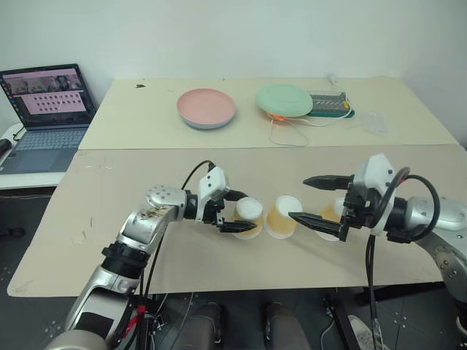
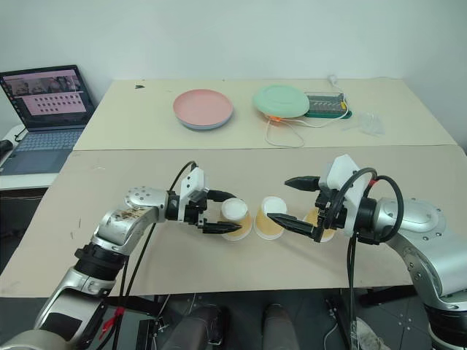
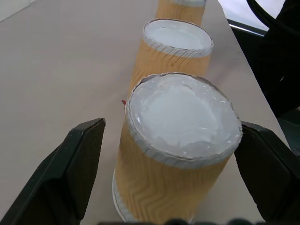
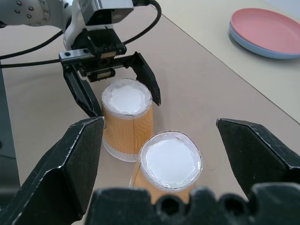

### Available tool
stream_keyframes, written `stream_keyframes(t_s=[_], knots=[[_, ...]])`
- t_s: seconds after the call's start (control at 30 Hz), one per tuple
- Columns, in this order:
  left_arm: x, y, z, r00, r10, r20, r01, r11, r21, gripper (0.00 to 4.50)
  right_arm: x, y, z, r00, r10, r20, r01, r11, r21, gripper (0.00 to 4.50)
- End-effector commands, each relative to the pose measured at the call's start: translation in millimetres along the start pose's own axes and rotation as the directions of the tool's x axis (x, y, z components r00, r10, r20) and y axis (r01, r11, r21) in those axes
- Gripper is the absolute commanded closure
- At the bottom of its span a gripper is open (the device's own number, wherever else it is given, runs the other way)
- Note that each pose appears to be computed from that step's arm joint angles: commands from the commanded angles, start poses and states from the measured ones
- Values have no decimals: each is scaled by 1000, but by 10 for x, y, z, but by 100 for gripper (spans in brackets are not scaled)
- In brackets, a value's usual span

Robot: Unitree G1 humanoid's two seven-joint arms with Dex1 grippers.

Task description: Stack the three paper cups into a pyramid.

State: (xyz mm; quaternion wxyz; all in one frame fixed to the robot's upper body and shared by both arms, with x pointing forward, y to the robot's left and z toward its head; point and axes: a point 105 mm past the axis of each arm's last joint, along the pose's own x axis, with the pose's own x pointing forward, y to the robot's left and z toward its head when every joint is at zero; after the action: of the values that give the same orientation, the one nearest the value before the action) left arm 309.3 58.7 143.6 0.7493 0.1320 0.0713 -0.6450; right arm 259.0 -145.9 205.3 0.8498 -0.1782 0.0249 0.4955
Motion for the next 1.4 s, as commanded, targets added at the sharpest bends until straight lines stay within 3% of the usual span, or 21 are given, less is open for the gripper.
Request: stream_keyframes(t_s=[0.03,0.27,0.4,0.5,0.6,0.77,0.83,0.93,1.17,1.4], knots=[[-197,-47,361,999,-13,41,9,995,104,11,-65,-18,143,999,-12,32,13,999,-43,0],[-466,-190,637,999,-27,45,21,990,140,11,-331,-172,240,989,-142,50,144,989,-44,0],[-541,-260,714,998,-39,58,32,993,116,11,-655,-303,191,960,-280,22,280,960,-15,0],[-553,-272,726,998,-36,59,30,994,108,11,-724,-310,179,953,-303,13,304,953,-11,0],[-600,-247,635,999,-15,31,12,996,87,11,-1165,-316,-128,896,-430,-111,438,898,51,0],[-597,-215,591,1000,-5,16,4,997,83,11,-1361,-200,-365,873,-446,-200,470,877,97,0],[-595,-211,590,1000,-5,16,4,997,82,11,-1373,-194,-378,871,-446,-205,472,876,98,0],[-577,-209,608,1000,-6,21,4,996,84,11,-1405,-83,-645,864,-418,-282,472,866,162,0],[-576,-200,617,1000,6,15,-7,995,96,11,-1110,0,-877,886,-353,-300,419,886,197,0],[-610,-218,640,1000,21,15,-23,996,88,11,-863,-225,-1062,873,-401,-278,461,866,195,0]])
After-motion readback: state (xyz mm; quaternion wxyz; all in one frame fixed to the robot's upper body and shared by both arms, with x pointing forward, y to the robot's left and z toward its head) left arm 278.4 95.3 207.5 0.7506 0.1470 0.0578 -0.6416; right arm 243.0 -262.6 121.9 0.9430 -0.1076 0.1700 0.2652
